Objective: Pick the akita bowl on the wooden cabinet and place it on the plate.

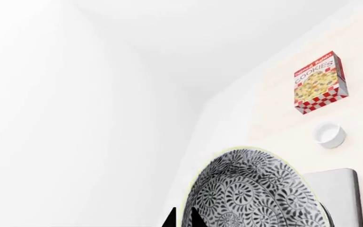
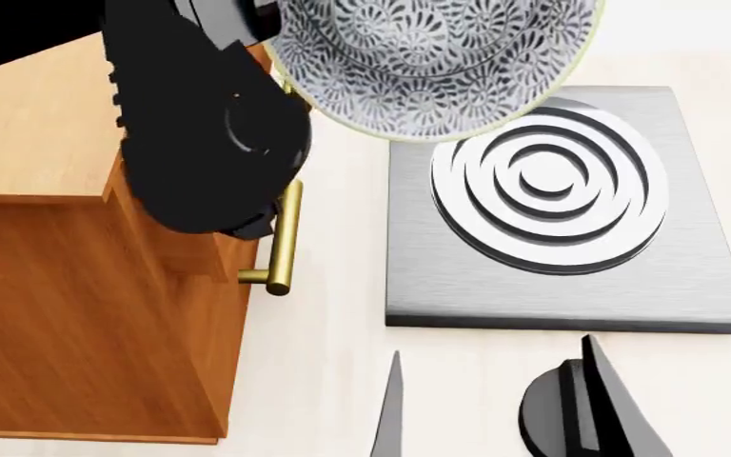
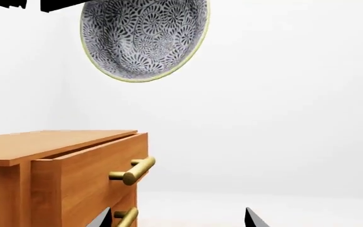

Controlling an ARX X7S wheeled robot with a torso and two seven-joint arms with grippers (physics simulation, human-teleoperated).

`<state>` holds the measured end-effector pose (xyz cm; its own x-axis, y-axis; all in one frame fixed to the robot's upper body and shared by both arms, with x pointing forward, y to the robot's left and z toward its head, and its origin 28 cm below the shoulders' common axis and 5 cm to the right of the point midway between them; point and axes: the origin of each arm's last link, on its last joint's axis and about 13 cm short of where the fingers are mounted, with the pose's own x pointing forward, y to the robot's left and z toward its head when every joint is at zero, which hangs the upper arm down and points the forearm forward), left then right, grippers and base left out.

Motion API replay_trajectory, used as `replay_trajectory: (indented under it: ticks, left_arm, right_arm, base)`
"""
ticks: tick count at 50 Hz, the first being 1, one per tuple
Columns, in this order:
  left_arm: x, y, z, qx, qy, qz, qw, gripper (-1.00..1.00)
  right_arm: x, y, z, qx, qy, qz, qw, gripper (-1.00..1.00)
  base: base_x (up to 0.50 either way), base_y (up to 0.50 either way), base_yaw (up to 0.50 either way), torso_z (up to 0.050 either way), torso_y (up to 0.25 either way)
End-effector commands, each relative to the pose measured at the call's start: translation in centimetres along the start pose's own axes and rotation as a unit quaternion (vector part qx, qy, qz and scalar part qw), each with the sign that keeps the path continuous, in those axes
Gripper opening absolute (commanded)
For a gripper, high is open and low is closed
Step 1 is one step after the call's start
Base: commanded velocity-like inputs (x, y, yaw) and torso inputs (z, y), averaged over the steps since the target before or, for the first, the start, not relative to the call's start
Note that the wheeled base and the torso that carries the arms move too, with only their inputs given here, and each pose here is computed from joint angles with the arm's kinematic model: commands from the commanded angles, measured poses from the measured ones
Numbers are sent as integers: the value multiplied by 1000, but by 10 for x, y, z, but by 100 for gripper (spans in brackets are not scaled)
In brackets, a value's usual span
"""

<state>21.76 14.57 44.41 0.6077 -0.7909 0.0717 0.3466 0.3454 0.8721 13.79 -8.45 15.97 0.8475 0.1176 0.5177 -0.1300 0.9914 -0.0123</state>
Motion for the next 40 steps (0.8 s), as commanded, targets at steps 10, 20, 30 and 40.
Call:
replay_trajectory:
  ticks: [10,20,30,40]
  left_arm:
    - [7,-6,-2,9,-14,8,1000,-100]
    - [13,-14,-12,26,4,51,998,-100]
    - [14,-21,-16,27,2,42,999,-100]
    - [8,-33,-23,15,-8,-1,1000,-100]
  right_arm:
    - [5,0,11,-3,-26,-1,1000,100]
    - [4,-1,11,-4,-28,-1,1000,100]
    - [4,-1,11,-4,-29,-2,1000,100]
    - [5,-2,13,-6,-32,-6,999,100]
  base:
    - [0,0,0,0,0]
    - [0,0,0,0,0]
    - [0,0,0,0,1]
    - [0,0,0,0,0]
